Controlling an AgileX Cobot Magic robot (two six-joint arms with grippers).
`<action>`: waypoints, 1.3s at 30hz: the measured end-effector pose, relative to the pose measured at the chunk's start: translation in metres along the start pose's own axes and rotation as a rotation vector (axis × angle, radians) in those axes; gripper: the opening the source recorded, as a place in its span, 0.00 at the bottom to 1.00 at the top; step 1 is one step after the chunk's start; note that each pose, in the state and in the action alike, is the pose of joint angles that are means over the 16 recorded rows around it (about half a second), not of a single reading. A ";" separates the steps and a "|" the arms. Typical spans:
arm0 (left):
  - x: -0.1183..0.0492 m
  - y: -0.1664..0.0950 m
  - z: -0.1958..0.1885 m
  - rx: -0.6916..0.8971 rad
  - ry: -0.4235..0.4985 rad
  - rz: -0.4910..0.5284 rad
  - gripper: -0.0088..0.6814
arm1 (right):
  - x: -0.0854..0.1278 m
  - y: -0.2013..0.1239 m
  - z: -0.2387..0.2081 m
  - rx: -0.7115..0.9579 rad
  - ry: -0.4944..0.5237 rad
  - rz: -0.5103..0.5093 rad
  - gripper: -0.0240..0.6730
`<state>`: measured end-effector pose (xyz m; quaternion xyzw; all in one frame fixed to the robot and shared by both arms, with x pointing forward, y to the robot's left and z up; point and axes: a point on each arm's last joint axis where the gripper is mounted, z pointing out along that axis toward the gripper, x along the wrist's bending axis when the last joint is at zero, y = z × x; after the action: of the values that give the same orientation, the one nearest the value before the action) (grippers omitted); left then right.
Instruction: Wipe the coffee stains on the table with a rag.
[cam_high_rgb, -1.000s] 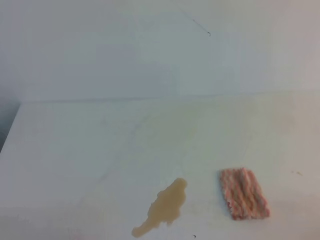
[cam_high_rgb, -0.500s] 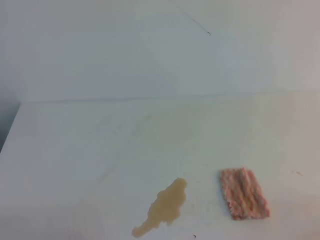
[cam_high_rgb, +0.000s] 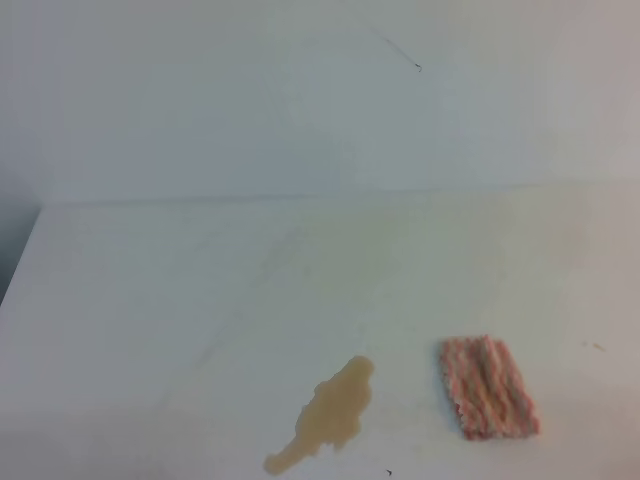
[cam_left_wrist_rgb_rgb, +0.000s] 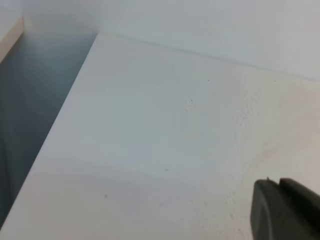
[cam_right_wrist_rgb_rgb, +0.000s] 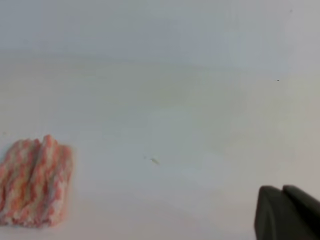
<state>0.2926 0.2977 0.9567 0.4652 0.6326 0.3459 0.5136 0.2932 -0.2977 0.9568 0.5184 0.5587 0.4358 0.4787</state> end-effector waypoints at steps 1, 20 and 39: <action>0.000 0.000 0.000 0.000 0.000 0.000 0.01 | 0.000 0.001 0.000 -0.012 -0.001 0.009 0.03; 0.000 -0.001 0.000 0.000 0.000 0.000 0.01 | -0.017 0.044 -0.012 -0.506 -0.116 0.326 0.03; 0.000 -0.001 0.000 0.000 0.000 0.000 0.01 | -0.015 0.113 -0.009 -0.347 -0.034 0.264 0.03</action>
<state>0.2926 0.2977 0.9559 0.4652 0.6326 0.3459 0.5136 0.3029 -0.3029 1.0703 0.5040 0.3943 0.5757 0.5089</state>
